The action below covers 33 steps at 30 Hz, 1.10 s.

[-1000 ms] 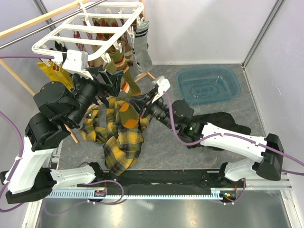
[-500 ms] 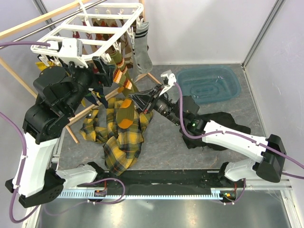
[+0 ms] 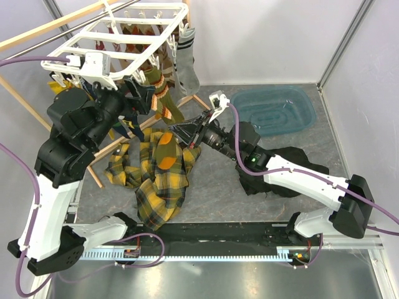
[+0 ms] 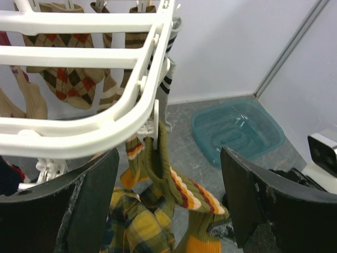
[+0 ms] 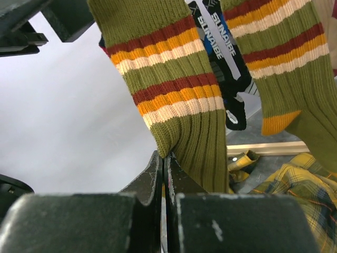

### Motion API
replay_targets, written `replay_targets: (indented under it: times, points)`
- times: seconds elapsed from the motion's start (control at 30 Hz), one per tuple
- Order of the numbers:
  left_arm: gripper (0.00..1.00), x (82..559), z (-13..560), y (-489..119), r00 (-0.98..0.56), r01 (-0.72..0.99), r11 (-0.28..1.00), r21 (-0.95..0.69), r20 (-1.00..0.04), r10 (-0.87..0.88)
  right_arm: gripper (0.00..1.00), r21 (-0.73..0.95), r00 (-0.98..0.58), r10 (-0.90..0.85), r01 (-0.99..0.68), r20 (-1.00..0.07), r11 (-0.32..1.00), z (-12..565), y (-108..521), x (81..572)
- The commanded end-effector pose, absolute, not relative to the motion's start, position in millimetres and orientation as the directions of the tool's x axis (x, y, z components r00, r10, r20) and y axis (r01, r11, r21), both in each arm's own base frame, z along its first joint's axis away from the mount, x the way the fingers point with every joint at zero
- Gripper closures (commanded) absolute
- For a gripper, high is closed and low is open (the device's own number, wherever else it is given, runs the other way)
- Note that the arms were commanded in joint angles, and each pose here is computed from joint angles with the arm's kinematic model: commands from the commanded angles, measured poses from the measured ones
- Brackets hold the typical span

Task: Remove the socks clipped to the hanger

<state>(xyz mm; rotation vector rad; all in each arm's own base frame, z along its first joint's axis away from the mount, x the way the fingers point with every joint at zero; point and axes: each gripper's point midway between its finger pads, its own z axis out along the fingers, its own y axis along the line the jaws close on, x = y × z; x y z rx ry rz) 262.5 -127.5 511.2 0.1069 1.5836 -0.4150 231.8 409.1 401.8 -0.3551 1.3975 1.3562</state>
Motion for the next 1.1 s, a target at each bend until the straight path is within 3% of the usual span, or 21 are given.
replay_targets:
  times: [0.0, 0.77, 1.07]
  points:
    - [0.15, 274, 517, -124, -0.019, 0.292, 0.928, -0.233, -0.971, -0.238, 1.0, 0.515, -0.357, 0.471, -0.816, -0.806, 0.263, 413, 408, 231]
    - [0.22, 302, 530, -133, 0.091, 0.334, 0.897, -0.289, -0.938, -0.336, 1.0, 0.502, -0.358, 0.46, -0.831, -0.812, 0.24, 412, 404, 229]
    - [0.16, 286, 529, -138, 0.003, 0.364, 0.836, -0.411, -0.897, -0.442, 1.0, 0.508, -0.363, 0.466, -0.829, -0.807, 0.235, 415, 403, 227]
